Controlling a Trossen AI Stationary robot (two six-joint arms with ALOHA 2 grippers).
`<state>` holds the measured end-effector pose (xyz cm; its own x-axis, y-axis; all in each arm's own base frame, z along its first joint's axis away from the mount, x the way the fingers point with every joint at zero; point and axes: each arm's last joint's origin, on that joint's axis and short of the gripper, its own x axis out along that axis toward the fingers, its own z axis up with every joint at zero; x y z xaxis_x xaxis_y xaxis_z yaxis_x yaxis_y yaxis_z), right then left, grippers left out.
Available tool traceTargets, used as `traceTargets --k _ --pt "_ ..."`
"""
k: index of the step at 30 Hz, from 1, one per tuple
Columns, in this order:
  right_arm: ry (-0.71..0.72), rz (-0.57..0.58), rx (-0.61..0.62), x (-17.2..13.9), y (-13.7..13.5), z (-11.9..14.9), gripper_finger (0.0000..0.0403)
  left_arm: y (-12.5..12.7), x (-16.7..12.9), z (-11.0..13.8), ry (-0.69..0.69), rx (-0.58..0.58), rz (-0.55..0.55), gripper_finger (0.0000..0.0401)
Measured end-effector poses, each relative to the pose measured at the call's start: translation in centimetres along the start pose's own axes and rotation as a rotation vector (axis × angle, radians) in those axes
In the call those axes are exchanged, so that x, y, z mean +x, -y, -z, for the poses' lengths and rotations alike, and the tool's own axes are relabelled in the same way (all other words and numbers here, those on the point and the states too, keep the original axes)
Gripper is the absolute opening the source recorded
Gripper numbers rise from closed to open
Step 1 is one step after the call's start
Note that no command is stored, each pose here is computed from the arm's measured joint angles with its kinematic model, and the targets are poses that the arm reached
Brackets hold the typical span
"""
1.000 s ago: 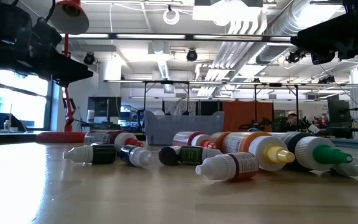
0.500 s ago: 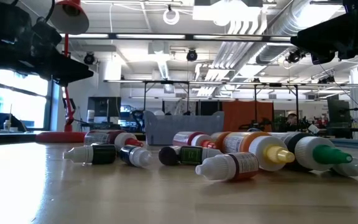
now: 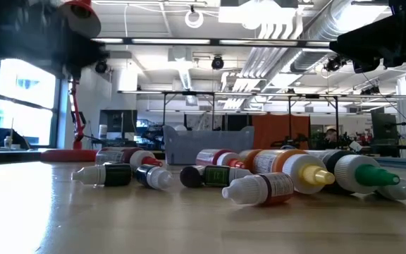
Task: Pick & Place food coloring
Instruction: Put the large red food coloring bottle into the black bin
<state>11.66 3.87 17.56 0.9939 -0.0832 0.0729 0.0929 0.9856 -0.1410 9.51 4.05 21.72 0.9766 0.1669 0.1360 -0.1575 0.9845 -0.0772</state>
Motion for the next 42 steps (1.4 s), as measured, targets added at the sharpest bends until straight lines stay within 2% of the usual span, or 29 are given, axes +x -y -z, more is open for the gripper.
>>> traceTargets --k 3,9,13,16,20,23,25,30,36,38,42 --pt "0.0 0.0 0.0 0.0 0.0 0.0 0.0117 0.2 0.3 -2.8 -0.039 0.037 0.003 0.0177" --pt "0.001 0.003 0.001 0.0 0.0 0.0 0.0117 0.0 2.5 -5.9 -0.281 0.031 0.003 0.0177" --pt "0.018 0.0 -0.025 0.0 0.0 -0.2 0.0117 -0.2 4.8 -6.9 -0.35 0.125 0.105 0.0177" --pt "0.025 -0.02 -0.127 0.0 0.0 -0.2 0.0117 0.2 6.7 -6.8 -0.382 0.206 0.205 0.0177" --pt "0.021 0.001 -0.174 0.0 0.0 -0.2 0.0117 1.4 9.3 -4.9 -0.488 0.234 0.301 0.0177" --pt "0.024 -0.015 -0.101 0.0 0.0 -0.2 0.0117 3.2 10.8 -3.0 -0.556 0.231 0.4 0.0177" --pt "0.028 -0.039 -0.037 0.0 -0.1 -0.2 0.0117 4.3 11.4 -2.1 -0.597 0.241 0.428 0.0177" --pt "0.077 -0.043 0.043 0.0 0.0 -0.7 0.0117 7.0 12.6 1.1 -0.751 0.217 0.45 0.0177" --pt "0.076 -0.041 -0.012 0.0 0.0 -0.7 0.0117 9.4 14.0 4.1 -0.849 0.176 0.448 0.0177" --pt "0.078 -0.039 -0.042 0.0 0.0 -0.7 0.0117 10.1 14.7 4.4 -0.895 0.228 0.417 0.0177" --pt "0.086 -0.032 -0.107 0.0 0.0 -0.8 0.0117 11.5 16.4 4.3 -1.104 0.351 0.382 0.0177"
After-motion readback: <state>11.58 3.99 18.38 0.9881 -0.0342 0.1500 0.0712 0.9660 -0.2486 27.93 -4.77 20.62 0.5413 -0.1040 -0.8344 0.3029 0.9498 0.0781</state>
